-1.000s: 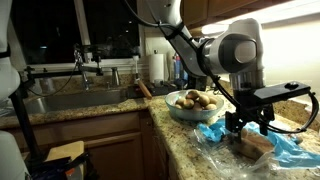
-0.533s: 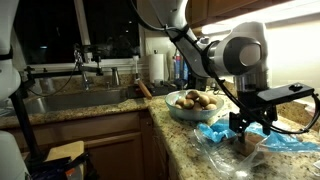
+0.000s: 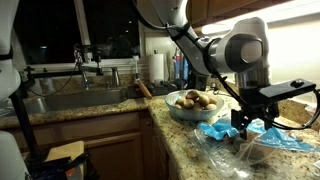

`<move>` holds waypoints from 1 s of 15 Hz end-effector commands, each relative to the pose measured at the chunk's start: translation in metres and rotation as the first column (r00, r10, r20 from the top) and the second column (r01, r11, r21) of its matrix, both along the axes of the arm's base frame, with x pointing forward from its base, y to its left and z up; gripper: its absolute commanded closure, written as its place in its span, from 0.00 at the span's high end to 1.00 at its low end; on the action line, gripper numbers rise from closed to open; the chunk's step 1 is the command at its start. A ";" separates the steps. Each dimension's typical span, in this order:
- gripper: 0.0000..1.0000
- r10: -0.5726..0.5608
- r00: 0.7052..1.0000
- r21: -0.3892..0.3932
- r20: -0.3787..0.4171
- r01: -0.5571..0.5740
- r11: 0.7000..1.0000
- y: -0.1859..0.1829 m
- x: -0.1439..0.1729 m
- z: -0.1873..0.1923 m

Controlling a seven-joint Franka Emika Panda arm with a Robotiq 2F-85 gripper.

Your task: Move potatoes from the plastic bag to the clear bowl

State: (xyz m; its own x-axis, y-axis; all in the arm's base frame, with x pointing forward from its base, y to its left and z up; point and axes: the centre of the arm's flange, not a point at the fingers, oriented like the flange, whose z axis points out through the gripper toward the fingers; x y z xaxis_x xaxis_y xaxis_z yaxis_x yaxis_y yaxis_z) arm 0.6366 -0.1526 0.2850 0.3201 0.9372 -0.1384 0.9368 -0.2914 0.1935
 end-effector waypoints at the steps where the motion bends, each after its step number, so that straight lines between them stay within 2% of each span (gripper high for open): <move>1: 1.00 -0.005 1.000 0.003 -0.005 0.005 1.000 -0.002 0.000 0.006; 15: 1.00 -0.055 0.997 -0.003 -0.059 0.055 0.999 0.000 -0.007 0.007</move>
